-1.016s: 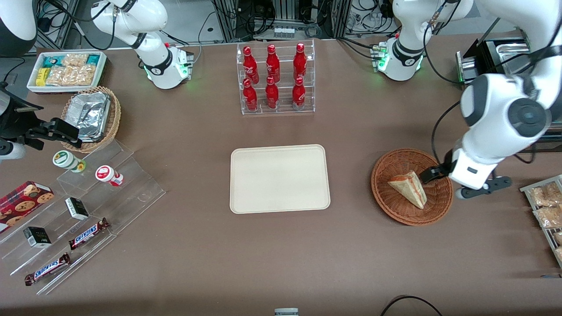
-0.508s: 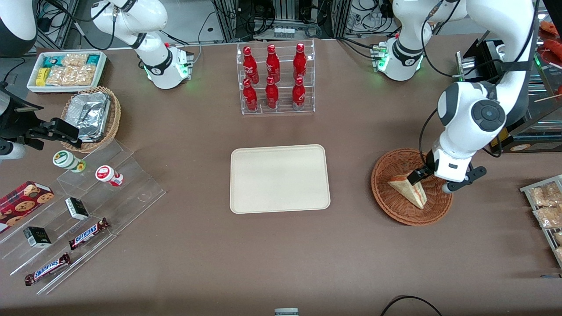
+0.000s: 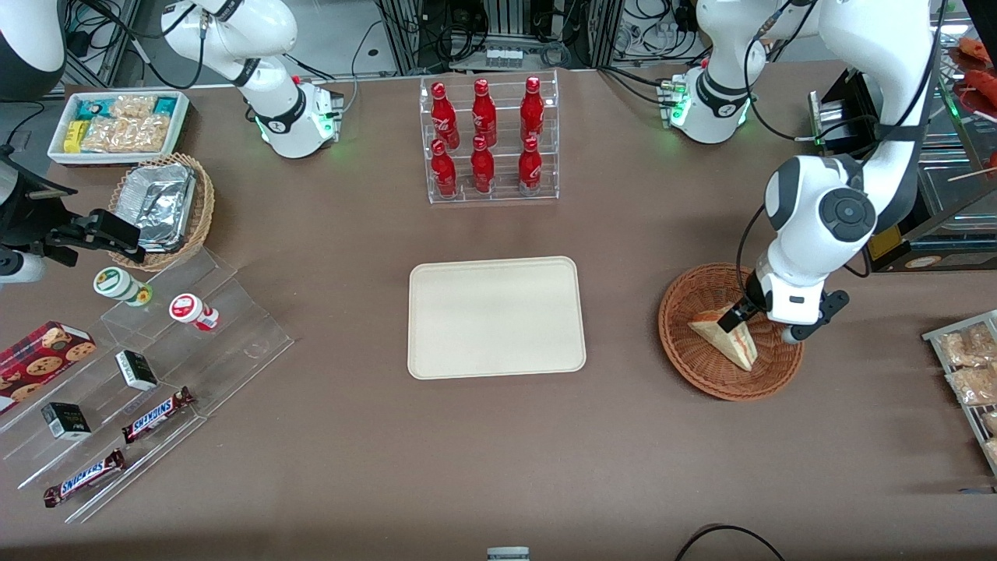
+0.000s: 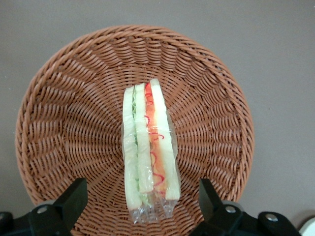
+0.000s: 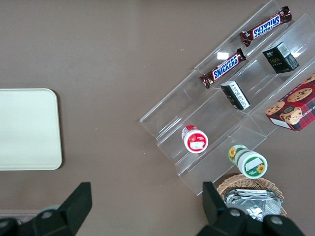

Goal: Place sandwich from basket to tray
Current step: 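Close the left gripper on the sandwich's wrapped edge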

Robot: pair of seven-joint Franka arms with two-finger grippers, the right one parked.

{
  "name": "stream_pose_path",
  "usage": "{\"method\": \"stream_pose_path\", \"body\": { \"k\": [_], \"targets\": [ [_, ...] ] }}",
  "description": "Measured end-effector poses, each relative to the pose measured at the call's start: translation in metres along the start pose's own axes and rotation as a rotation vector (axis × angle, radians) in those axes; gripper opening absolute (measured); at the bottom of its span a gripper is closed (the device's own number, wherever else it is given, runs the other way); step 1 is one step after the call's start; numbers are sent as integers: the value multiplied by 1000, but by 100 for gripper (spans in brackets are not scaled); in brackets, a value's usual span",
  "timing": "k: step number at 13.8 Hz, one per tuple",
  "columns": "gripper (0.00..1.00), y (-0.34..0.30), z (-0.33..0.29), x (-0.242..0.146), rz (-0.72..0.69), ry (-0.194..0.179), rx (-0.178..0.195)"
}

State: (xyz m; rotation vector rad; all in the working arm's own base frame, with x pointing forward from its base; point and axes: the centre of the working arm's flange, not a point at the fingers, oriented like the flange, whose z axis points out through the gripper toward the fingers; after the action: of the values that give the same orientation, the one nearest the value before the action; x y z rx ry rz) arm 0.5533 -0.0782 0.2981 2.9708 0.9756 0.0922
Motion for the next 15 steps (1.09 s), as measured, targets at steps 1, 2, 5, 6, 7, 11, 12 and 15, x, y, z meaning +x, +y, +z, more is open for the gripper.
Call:
{"method": "stream_pose_path", "body": {
  "k": [1,2,5,6,7,11,12,15],
  "targets": [
    [100,2,7,-2,1,-3,2],
    [100,5,13,-5,4,-6,3],
    [100,9,32,-10,9,-15,8],
    [100,9,37,-10,9,-18,10],
    [100,9,40,-10,8,-18,10],
    [75,8,46,-9,4,-17,9],
    [62,8,47,-9,4,-16,8],
    [37,8,46,-7,3,-14,7]
  ]
}}
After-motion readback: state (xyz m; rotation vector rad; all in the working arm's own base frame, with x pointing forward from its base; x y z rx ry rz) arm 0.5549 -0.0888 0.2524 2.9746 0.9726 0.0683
